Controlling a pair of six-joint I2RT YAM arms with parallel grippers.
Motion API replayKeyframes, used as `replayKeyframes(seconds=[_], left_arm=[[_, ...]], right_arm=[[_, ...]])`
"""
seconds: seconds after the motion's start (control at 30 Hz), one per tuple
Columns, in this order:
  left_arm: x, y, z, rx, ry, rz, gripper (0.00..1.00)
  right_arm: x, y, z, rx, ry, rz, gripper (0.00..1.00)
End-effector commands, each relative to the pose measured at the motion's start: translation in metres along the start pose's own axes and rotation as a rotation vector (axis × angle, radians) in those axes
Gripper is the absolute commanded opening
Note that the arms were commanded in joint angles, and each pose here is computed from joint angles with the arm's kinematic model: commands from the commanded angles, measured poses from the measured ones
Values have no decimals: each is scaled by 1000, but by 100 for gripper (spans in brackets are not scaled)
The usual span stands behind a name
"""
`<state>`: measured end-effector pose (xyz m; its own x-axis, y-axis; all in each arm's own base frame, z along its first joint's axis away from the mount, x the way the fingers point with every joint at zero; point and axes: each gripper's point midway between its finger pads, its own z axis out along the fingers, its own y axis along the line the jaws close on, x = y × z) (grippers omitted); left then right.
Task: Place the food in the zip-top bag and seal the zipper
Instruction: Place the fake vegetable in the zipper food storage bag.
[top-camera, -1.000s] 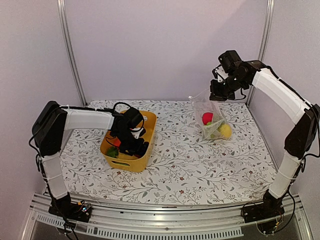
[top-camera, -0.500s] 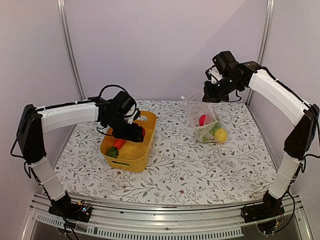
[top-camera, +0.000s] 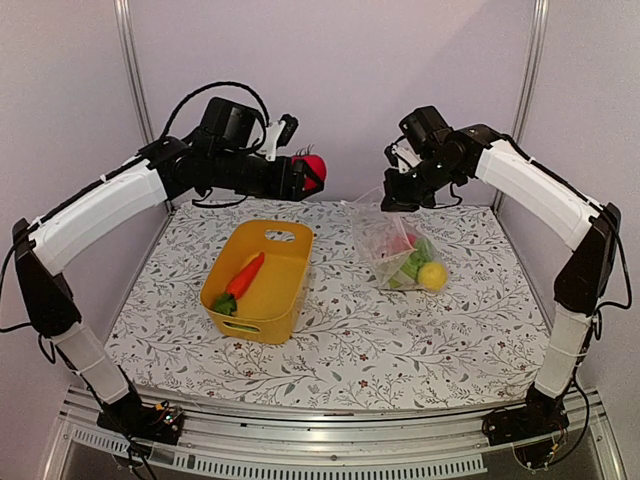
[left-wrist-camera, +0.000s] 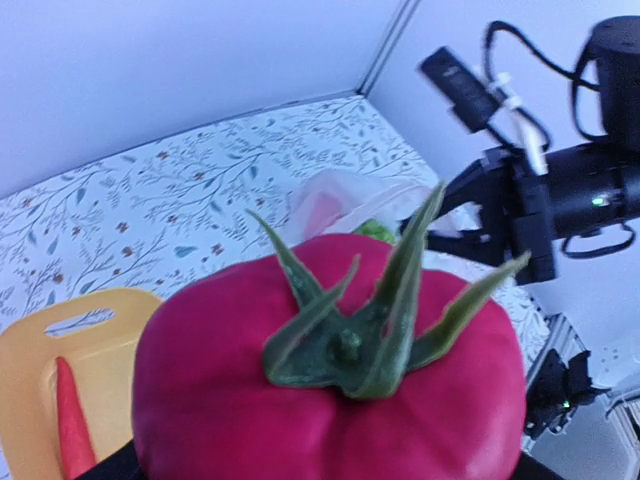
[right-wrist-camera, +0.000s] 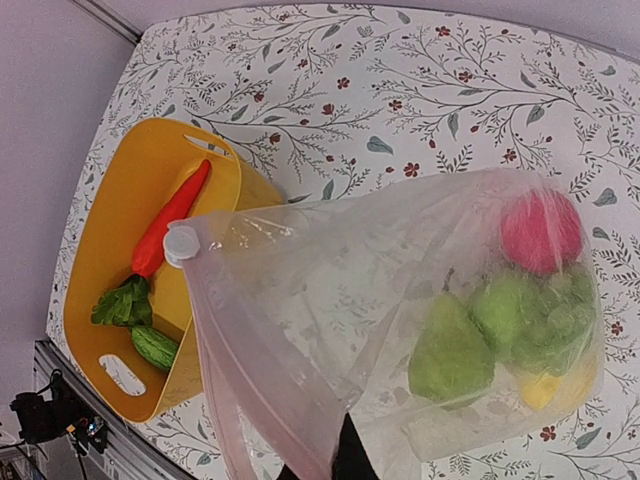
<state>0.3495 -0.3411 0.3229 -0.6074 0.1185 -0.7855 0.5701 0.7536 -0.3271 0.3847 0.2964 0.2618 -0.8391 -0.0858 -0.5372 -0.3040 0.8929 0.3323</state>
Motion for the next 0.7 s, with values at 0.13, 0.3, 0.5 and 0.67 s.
replayKeyframes(seconds=[0.13,0.3,0.5,0.67], left_arm=[[13,-70,55,174,82,52,52],[39,-56,85,84,172,26,73],[6,-57,81,50,85,46,97],[-27,-66,52,57,-11,79,100]], right_arm=[[-12,34,0,-90,-10,-12,0],[-11,38,-9,-111,-10,-2,0],[-10,40,-16,-128,-13,10,0],[-13,36,-16,-146,-9,36,0]])
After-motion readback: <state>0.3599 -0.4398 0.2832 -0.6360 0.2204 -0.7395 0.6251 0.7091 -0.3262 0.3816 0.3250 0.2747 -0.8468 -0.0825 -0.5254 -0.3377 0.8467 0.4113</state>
